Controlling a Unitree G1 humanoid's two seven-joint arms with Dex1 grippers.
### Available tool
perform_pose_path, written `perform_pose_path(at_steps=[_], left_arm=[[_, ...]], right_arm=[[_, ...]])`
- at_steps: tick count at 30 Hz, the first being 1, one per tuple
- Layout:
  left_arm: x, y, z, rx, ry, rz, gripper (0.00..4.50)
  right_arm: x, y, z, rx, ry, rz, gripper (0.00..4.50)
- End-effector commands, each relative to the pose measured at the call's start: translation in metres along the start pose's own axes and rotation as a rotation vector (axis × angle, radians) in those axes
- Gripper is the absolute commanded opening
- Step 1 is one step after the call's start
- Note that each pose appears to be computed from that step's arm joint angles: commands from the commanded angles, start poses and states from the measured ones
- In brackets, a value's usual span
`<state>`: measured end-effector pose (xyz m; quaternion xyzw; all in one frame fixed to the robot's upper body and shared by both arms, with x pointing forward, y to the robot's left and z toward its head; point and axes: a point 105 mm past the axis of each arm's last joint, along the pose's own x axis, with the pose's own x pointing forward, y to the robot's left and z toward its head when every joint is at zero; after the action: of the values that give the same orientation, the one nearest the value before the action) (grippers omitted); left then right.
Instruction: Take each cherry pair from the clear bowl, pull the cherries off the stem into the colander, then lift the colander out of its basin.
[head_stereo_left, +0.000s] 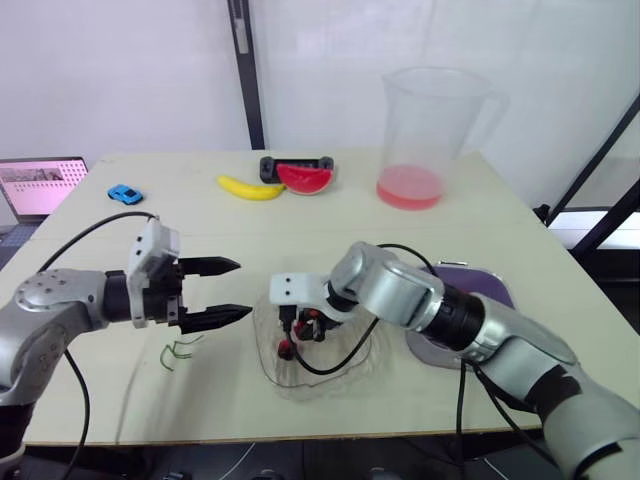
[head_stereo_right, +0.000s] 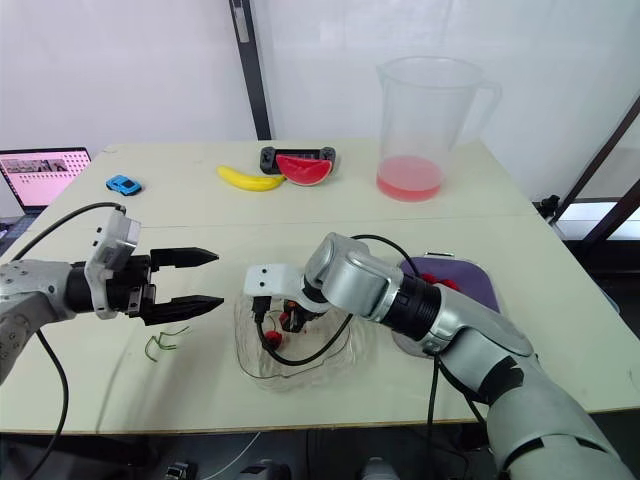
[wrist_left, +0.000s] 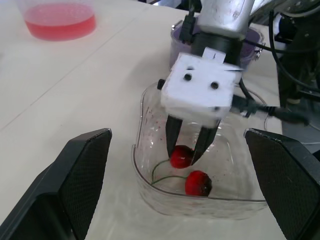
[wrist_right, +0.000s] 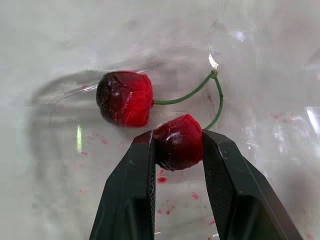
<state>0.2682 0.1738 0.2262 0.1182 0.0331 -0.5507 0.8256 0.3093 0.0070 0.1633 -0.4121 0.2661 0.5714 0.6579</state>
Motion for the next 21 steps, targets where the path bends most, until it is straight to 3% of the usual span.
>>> perform_pose_path(at_steps=[1, 5, 12, 17, 21], left_arm=[[-0.008, 0.013, 0.022, 0.004, -0.112, 0.078, 4.50], [-0.015, 0.038, 0.045, -0.023, -0.290, 0.228, 4.50], [-0.009, 0.058, 0.059, -0.091, -0.367, 0.314, 4.50], [0.002, 0.069, 0.062, -0.086, -0.360, 0.337, 4.50], [0.013, 0.063, 0.064, -0.091, -0.355, 0.239, 4.50]], right_arm=[[-0.045, 0.002, 0.024, -0.093, -0.183, -0.014, 1.38], [-0.086, -0.001, 0.021, -0.220, -0.323, -0.098, 1.38], [-0.139, -0.025, 0.024, -0.249, -0.563, -0.427, 1.38], [-0.143, -0.032, 0.027, -0.303, -0.671, -0.641, 1.38], [-0.130, -0.036, 0.015, -0.451, -0.575, -0.880, 1.38]])
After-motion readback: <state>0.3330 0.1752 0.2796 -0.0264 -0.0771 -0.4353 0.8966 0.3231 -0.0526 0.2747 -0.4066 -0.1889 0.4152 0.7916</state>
